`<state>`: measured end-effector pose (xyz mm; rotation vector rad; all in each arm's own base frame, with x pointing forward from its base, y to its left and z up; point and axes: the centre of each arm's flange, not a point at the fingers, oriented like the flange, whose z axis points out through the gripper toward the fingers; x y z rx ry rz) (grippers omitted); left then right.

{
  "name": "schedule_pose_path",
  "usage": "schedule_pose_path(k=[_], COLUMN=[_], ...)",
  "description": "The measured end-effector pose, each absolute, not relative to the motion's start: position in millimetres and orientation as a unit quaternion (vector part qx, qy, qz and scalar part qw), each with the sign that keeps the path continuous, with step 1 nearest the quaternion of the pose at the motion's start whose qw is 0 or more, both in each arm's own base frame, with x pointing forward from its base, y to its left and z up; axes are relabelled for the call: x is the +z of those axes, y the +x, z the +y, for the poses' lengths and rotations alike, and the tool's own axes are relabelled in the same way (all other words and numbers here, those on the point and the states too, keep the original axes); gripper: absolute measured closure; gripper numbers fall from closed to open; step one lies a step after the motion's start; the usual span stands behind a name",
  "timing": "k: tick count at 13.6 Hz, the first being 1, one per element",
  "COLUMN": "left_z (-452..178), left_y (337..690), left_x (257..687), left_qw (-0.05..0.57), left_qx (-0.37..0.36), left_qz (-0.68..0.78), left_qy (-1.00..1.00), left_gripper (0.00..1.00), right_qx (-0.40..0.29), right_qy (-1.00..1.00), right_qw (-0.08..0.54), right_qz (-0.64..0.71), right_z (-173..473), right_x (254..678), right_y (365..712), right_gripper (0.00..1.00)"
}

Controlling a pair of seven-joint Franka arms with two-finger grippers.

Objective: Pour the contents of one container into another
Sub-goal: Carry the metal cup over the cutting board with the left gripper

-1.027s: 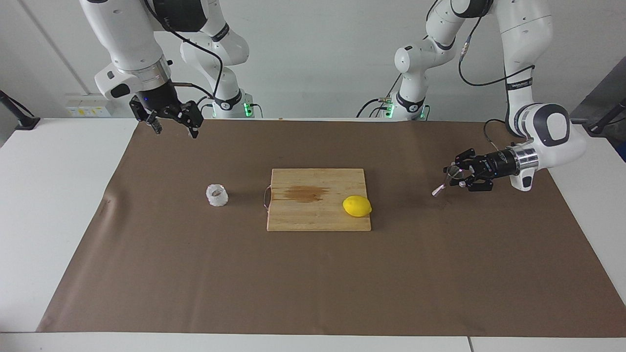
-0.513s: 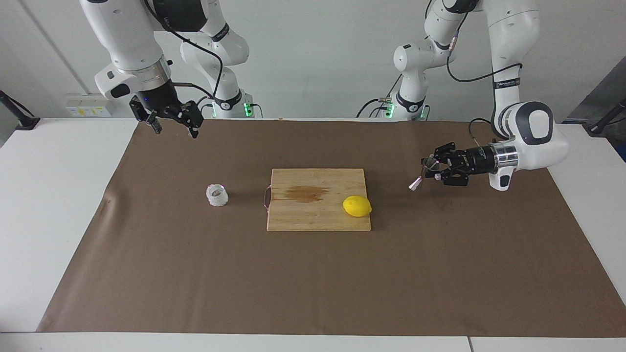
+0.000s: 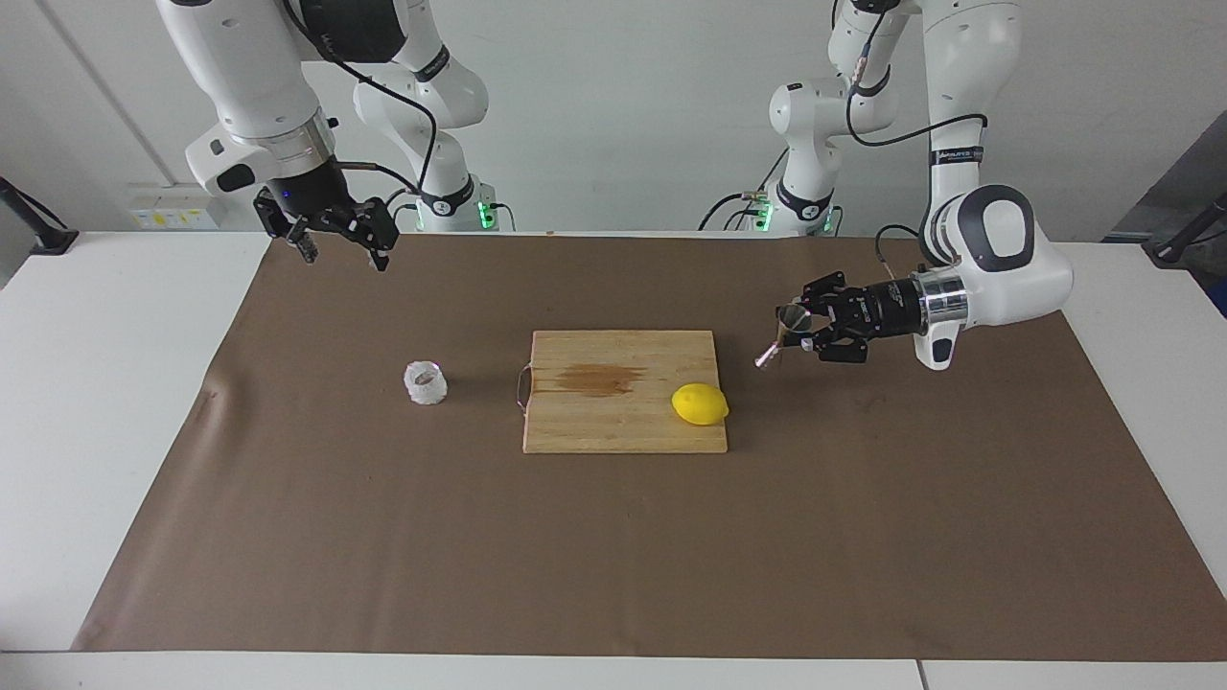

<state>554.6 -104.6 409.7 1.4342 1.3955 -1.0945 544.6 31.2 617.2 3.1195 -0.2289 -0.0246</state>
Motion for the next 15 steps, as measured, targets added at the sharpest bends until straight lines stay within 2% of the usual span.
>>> schedule_pose_path(k=[6, 15], left_z=[-178.2, -247.3], left_y=[550.9, 523.1], left_x=[416.8, 392.9], left_qw=[0.424, 0.415], left_qx=[-0.422, -0.399], left_qz=[0.581, 0.615], left_qy=[0.553, 0.539], left_gripper=[0.52, 0.52], right_qx=[-0.008, -0.008], right_qy=[0.997, 0.997], right_qw=[0.007, 0.007], right_qz=[-0.073, -0.073], right_z=[31.2, 31.2], right_x=[617.2, 617.1], right_y=[544.6, 544.6], right_gripper=[0.0, 0.0])
